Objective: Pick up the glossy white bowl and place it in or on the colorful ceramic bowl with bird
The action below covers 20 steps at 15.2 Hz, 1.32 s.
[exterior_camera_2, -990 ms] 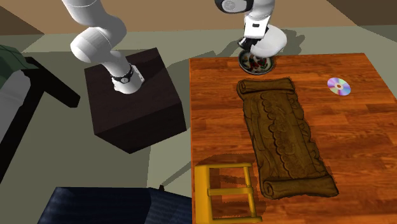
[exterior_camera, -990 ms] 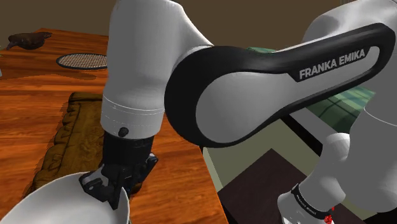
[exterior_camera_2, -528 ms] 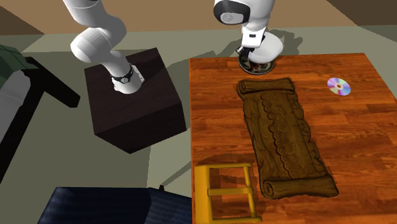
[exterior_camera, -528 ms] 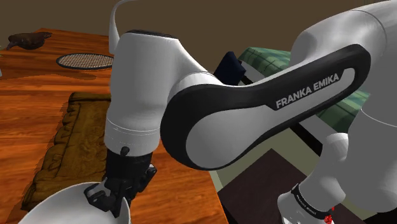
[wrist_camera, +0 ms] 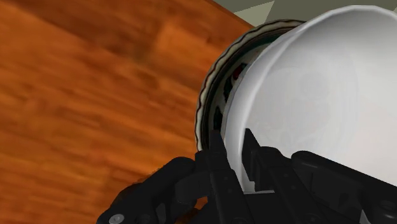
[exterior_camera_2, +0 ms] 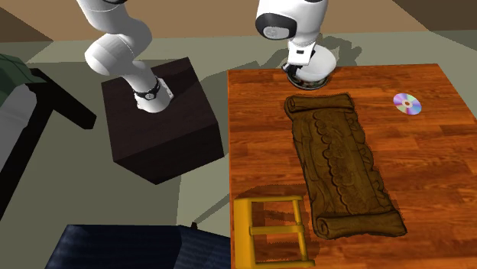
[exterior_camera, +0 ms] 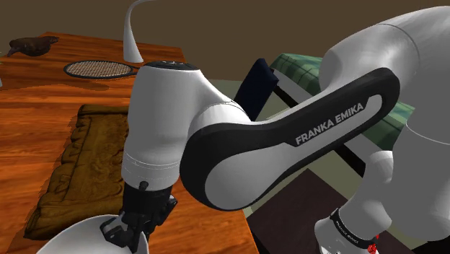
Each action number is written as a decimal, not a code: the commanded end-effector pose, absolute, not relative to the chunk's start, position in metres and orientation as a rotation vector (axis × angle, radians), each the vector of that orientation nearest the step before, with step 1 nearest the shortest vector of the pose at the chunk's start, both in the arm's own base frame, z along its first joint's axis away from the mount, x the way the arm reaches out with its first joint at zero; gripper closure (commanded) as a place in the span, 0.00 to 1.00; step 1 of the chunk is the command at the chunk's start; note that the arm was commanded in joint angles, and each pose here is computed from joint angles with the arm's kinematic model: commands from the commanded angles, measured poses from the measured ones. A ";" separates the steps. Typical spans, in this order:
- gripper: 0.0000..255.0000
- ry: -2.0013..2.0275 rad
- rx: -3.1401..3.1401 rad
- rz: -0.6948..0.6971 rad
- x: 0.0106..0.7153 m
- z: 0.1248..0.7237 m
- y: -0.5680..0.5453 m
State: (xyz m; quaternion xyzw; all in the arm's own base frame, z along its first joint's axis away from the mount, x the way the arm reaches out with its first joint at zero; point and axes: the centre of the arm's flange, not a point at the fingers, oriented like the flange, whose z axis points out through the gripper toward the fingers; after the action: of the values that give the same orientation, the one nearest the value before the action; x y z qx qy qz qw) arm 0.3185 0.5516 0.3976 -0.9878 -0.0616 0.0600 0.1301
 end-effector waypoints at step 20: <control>0.00 -0.179 -2.869 0.173 0.325 0.445 0.539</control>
State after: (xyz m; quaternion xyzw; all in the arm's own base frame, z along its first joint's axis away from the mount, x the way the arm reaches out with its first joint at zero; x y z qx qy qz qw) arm 0.3253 0.5394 0.4453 -0.9877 -0.0616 0.0597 0.1306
